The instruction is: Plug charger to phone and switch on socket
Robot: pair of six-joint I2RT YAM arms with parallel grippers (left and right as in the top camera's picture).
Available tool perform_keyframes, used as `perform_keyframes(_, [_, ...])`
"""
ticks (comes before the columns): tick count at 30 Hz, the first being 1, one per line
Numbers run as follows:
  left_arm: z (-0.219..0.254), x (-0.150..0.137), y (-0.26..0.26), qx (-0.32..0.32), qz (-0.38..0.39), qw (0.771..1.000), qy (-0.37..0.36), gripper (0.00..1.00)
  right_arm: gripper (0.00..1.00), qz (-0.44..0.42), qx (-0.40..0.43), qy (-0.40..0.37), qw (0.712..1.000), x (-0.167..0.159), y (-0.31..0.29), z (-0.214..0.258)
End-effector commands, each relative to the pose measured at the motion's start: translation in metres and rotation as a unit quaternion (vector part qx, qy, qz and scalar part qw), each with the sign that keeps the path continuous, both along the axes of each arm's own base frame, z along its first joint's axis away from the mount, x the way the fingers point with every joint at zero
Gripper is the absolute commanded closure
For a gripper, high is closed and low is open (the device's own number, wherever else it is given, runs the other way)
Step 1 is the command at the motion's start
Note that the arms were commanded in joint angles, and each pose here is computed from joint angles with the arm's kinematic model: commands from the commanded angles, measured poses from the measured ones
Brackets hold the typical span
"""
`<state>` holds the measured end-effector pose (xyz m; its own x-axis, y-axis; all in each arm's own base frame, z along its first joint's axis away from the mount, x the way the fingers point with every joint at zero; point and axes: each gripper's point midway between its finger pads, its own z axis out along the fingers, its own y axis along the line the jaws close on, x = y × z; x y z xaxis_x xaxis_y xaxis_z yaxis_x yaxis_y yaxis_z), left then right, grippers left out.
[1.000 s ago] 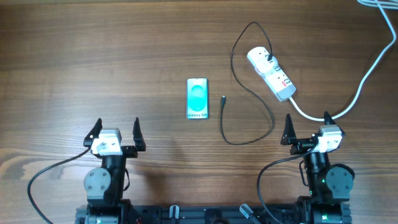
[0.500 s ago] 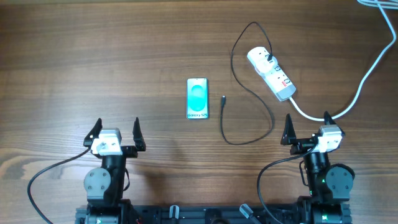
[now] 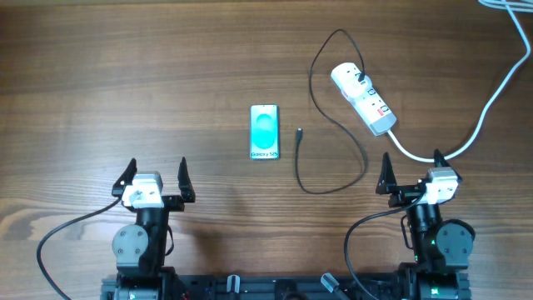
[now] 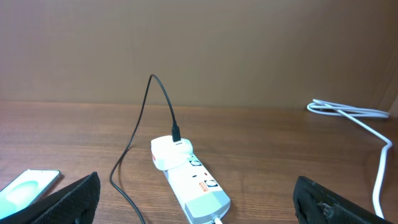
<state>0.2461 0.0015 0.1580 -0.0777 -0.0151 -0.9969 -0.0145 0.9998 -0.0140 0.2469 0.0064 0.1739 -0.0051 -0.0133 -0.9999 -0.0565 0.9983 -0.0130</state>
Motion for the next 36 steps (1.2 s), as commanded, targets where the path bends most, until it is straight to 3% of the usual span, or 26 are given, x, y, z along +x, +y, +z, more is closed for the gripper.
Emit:
perform_keyframes(1, [-0.001, 0.0, -0.001, 0.009, -0.005, 1.0, -0.003, 0.0, 0.0, -0.002, -0.005, -0.004, 1.0, 0.0, 0.0, 0.001])
perform_keyframes(34, [-0.001, 0.0, -0.001, 0.009, -0.005, 1.0, -0.003, 0.0, 0.0, -0.002, -0.005, -0.004, 1.0, 0.0, 0.0, 0.001])
perform_keyframes(36, [0.0, -0.001, -0.017, 0.003, -0.05, 0.999, -0.006, 0.0, 0.0, -0.002, -0.005, -0.004, 1.0, 0.0, 0.0, 0.001])
